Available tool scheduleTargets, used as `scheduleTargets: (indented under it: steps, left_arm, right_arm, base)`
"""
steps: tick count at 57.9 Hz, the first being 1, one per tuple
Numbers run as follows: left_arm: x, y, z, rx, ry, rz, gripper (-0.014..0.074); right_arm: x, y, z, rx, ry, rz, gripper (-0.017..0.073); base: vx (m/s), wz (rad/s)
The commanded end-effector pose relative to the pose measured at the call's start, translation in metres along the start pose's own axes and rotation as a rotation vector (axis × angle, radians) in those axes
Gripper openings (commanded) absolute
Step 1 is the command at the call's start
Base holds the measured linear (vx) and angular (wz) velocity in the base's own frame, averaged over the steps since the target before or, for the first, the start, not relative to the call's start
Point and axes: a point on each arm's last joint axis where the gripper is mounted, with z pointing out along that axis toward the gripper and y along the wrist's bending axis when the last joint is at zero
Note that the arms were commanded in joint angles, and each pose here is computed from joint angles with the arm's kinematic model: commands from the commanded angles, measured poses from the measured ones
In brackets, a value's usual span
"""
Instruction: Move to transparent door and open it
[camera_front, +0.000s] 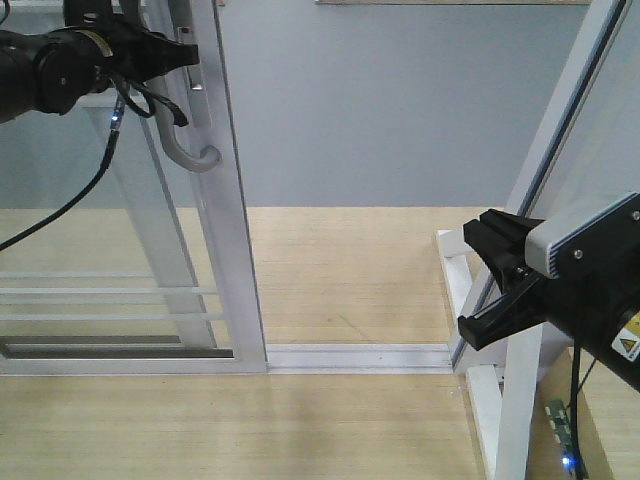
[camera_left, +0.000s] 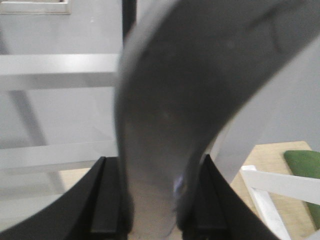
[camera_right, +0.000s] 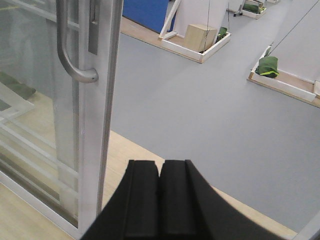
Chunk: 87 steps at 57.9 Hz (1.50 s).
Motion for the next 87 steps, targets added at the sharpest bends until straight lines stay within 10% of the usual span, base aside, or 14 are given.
scheduleTargets:
  steps: [1, 48, 78, 87]
  left_arm:
    - [-0.044, 0.005, -0.018, 0.031, -0.262, -0.024, 0.0]
    - [0.012, 0.012, -0.125, 0.011, -0.163, 0.138, 0.0]
    - [0.126, 0.023, -0.269, -0.001, -0.191, 0.135, 0.0]
    - [0.151, 0.028, -0.301, -0.022, -0.212, 0.066, 0.0]
  right_arm:
    - [-0.018, -0.004, -0.001, 0.024, -0.111, -0.01, 0.003]
    - [-0.017, -0.004, -0.001, 0.023, -0.105, -0.001, 0.003]
    - [-0.025, -0.005, -0.08, 0.025, -0.107, 0.077, -0.0008]
    - [-0.018, -0.003, -0.113, 0.021, -0.11, 0.077, -0.0003]
  base:
    - [0.0, 0.01]
    - [0.0, 0.0]
    - [0.0, 0.0]
    - [0.0, 0.0]
